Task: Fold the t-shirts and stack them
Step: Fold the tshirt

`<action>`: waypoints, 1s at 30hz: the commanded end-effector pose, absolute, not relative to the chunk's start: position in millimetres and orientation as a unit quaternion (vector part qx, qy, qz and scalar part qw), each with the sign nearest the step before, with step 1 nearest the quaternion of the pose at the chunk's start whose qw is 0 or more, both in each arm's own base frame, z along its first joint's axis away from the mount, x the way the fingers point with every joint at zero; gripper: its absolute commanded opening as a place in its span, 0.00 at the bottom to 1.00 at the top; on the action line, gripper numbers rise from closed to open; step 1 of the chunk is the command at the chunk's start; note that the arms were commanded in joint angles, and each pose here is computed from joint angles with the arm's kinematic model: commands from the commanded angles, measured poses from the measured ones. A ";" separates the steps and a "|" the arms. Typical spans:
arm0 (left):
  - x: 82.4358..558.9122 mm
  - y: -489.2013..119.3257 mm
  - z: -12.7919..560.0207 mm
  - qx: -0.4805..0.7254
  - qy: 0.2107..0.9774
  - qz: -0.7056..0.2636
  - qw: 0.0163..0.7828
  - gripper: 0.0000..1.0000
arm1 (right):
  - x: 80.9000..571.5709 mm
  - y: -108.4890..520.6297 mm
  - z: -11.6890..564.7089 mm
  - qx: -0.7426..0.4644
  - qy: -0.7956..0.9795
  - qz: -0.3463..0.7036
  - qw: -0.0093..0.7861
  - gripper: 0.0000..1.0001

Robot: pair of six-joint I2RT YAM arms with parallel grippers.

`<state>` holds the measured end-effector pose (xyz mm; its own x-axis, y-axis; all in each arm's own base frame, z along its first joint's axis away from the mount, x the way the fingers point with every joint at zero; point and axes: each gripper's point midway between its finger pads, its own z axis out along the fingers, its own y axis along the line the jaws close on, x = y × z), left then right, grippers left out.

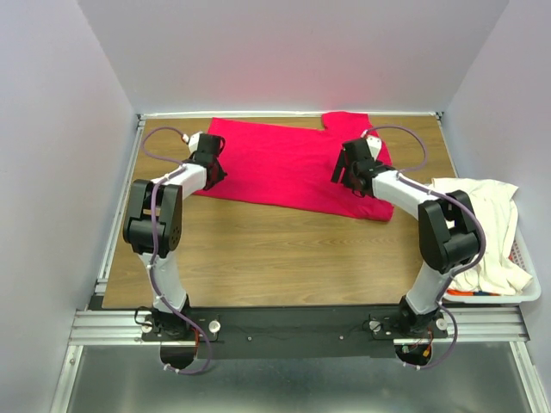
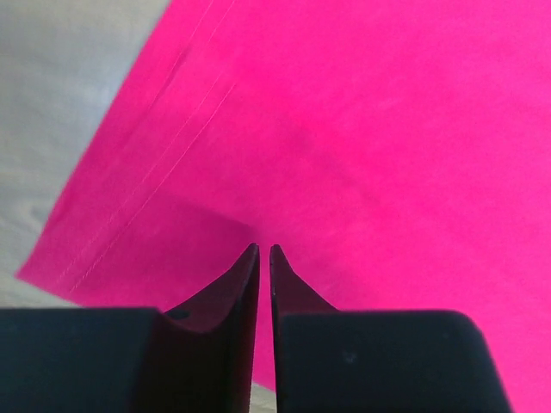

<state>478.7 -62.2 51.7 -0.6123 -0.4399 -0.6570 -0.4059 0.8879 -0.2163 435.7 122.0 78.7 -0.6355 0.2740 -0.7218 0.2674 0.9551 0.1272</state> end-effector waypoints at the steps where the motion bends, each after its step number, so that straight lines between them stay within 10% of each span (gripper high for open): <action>1: 470.0 -58.3 26.7 -0.284 0.891 -0.031 0.354 0.15 | 426.1 125.3 53.4 0.163 0.916 0.017 0.366 0.88; 30: 311.5 4.0 8.9 -0.410 0.853 0.017 0.323 0.14 | 282.6 140.1 0.6 0.140 0.951 0.124 0.245 0.90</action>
